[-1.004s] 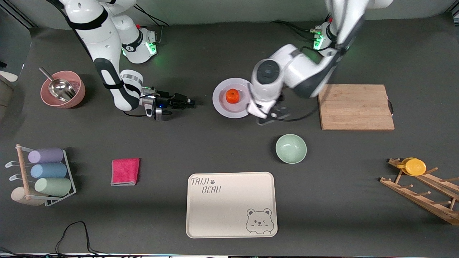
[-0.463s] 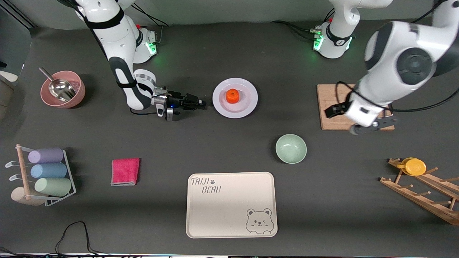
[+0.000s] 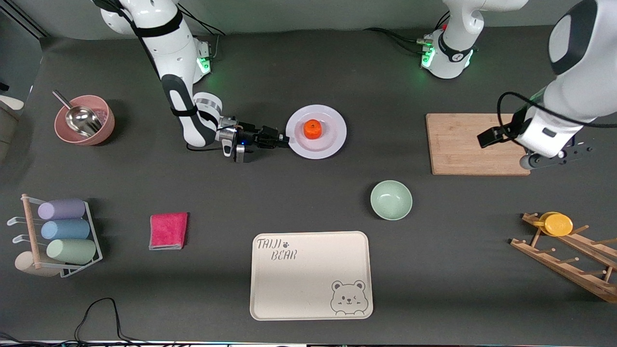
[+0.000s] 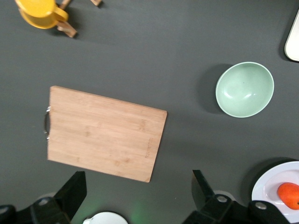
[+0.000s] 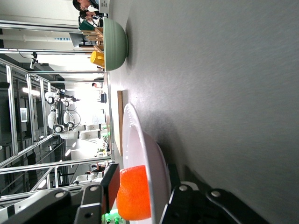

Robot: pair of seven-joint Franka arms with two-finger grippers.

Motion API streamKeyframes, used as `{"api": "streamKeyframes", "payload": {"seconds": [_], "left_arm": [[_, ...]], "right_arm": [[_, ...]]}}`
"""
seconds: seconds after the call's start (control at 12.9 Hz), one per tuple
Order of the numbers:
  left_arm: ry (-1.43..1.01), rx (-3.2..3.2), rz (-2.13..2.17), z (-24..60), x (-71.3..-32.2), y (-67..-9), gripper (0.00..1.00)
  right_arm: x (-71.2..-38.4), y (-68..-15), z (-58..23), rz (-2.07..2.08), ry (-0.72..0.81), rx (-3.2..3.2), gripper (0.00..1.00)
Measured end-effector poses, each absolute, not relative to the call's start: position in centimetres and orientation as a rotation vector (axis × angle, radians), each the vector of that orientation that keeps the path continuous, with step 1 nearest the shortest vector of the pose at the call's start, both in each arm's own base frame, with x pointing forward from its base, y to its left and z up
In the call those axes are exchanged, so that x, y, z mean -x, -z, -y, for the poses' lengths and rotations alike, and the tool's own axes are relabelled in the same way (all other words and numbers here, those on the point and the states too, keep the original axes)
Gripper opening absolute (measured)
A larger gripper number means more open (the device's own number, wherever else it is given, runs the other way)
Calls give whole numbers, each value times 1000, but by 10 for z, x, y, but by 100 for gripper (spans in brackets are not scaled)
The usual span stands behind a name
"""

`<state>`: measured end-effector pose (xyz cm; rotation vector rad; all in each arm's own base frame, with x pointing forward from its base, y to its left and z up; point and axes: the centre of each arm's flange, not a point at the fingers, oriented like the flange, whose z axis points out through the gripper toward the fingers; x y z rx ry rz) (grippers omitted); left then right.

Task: Place orange and plate with both arms

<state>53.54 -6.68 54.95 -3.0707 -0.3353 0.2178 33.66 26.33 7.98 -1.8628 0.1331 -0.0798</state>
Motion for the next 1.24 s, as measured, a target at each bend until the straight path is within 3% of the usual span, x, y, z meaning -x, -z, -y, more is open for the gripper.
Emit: {"api": "streamKeyframes", "payload": {"seconds": [0.39, 0.54, 0.77, 0.93, 1.24], "left_arm": [[-199, 3086, 302, 32, -536, -586, 100], [-197, 3086, 296, 32, -536, -589, 100], [-199, 3086, 286, 36, -536, -589, 100], [-201, 3086, 280, 38, -536, -589, 100], [-189, 3088, 268, 42, -536, -592, 100]], "right_arm": [[-332, -79, -284, -129, 73, 1840, 47], [-332, -78, -283, -113, 86, 1844, 36], [-332, -77, -282, -102, 95, 1847, 29], [-332, -76, -282, -102, 97, 1848, 9], [-335, -77, -279, -107, 106, 1846, 4]]}}
